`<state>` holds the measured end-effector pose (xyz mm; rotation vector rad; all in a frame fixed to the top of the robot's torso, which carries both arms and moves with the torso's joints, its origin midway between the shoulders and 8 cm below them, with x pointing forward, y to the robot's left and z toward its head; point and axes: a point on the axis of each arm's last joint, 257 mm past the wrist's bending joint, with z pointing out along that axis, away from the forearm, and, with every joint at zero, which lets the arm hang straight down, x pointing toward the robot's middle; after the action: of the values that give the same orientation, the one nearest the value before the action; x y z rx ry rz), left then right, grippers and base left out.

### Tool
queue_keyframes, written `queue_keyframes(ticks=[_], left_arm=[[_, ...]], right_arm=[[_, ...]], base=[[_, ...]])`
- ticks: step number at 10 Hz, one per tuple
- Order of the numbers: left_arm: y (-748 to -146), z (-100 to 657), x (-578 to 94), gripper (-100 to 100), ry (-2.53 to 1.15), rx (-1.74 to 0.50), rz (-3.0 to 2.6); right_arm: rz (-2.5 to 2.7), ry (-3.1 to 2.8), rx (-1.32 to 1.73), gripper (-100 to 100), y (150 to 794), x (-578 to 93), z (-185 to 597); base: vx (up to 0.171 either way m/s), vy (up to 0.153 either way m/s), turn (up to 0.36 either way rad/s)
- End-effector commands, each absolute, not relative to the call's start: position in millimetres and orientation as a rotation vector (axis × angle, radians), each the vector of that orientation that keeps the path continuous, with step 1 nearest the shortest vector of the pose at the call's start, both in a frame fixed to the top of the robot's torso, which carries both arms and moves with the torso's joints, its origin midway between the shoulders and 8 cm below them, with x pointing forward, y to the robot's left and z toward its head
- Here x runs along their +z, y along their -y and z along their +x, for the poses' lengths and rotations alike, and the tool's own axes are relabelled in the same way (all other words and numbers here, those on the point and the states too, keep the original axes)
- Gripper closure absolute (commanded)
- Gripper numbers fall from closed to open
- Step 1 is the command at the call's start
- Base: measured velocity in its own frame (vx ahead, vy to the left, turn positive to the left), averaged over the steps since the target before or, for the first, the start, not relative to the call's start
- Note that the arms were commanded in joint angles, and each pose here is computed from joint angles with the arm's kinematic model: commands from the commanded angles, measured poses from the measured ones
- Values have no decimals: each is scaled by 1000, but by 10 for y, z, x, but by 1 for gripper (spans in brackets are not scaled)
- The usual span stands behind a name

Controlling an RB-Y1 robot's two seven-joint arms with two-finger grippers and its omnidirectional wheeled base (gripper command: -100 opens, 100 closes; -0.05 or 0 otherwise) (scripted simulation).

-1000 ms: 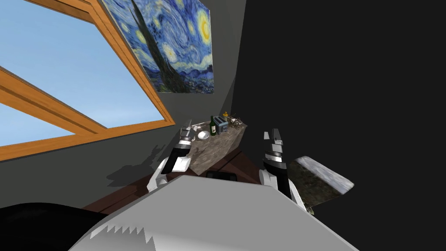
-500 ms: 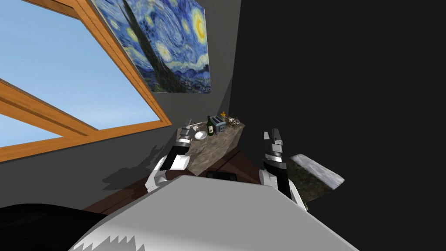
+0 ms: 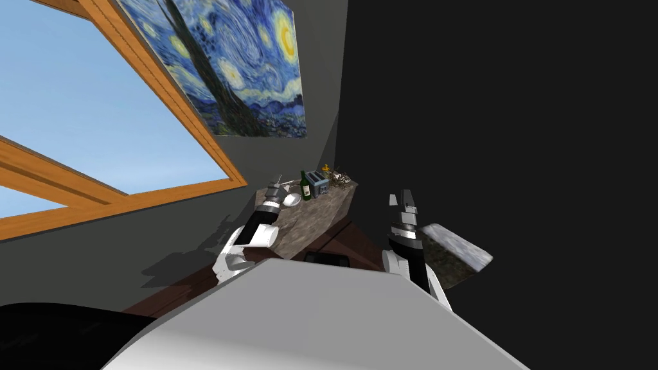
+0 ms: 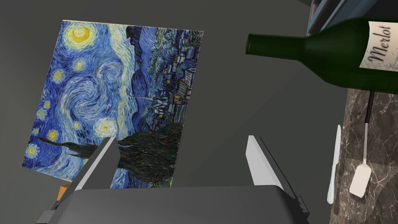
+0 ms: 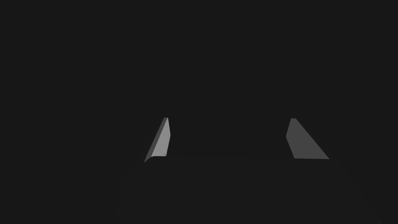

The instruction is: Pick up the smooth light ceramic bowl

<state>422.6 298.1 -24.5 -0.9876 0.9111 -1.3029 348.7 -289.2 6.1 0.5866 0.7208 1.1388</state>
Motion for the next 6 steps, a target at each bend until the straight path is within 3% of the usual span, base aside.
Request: queue_keyframes(ticks=[1, 6], left_arm=[[-3021, 4253, -304, -100, -924, -1291, -1020], [-3167, 4354, -359, -100, -941, -1267, -1115]], right_arm=[[587, -721, 1139, 0, 2892, 61, 3487], [587, -721, 1139, 0, 2892, 61, 3486]], base=[[6, -46, -35], [11, -50, -51]])
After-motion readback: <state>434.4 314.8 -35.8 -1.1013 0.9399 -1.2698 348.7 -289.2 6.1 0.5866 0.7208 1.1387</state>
